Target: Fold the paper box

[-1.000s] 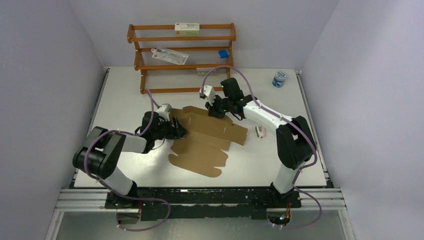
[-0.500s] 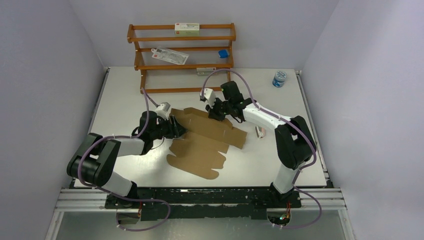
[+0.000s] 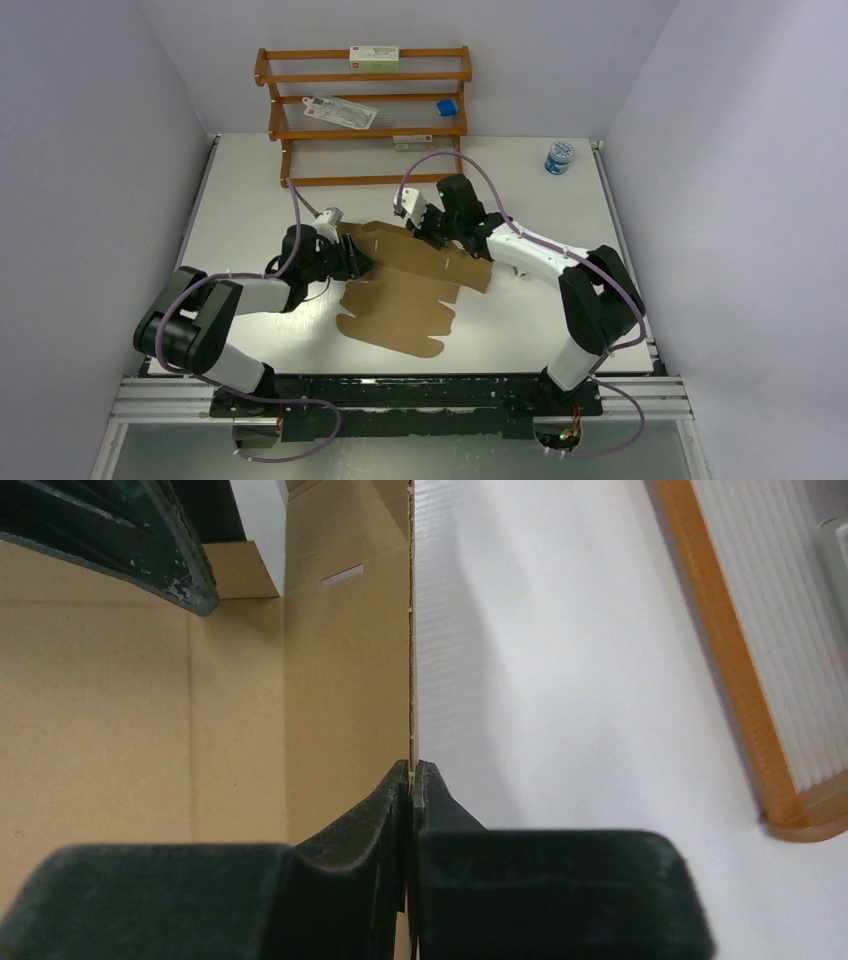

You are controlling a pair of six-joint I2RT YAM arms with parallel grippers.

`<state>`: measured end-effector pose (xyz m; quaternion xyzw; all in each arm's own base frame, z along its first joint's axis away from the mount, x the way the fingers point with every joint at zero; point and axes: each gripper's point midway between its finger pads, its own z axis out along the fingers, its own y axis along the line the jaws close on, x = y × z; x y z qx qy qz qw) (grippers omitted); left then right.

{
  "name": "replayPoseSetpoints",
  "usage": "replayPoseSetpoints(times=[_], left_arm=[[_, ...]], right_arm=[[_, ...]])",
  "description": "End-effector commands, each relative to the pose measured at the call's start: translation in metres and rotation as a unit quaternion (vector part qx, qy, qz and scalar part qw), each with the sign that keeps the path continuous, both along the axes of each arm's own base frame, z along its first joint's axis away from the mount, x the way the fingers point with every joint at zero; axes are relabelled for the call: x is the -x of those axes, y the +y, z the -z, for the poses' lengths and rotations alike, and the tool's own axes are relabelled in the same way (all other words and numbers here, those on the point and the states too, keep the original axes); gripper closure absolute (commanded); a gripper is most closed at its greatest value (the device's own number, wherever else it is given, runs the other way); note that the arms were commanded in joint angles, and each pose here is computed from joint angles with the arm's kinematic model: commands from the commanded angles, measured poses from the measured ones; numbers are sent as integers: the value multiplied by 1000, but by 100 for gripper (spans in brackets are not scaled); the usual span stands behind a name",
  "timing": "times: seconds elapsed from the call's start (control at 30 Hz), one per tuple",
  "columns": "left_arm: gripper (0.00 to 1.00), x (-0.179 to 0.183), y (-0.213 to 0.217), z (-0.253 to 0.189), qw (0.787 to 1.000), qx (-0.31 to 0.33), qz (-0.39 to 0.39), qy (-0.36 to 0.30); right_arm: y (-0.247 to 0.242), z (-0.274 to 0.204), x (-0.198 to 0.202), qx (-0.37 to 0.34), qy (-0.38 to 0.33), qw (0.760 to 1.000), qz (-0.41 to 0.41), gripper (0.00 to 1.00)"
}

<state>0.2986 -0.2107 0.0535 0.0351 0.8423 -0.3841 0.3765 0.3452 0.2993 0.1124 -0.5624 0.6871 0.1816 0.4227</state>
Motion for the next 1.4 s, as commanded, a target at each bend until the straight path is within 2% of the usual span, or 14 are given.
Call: replayPoseSetpoints(times=[0.0,0.13,0.47,0.7,0.83,1.0,1.17,1.37], left_arm=[[51,0,-8,-9,1000,-7,6,-25],[52,0,-13,-11,999,-8,5,-32],[49,0,-9,-6,999,-27,-12,-32],[40,-22,24,-43,990,-81,-72,-86],[35,-36,52,-64,983,-86,-113,-118],[33,-54,78,-66,975,-99,-154,-123],[33,-71,94,-60,977,-87,-158,-112],[36,-82,87,-51,985,-81,-103,-111]], right_arm=[[6,-14,-2,15,-89,995,-37,97],[7,-17,-1,25,-157,986,-57,98],[1,-6,-10,80,-211,972,-59,98],[4,-9,-10,82,-221,969,-68,97],[4,-7,-10,88,-217,969,-72,97],[6,-6,-8,86,-216,970,-77,97],[6,-4,-7,92,-214,969,-83,97],[8,-2,-5,93,-212,969,-91,97]])
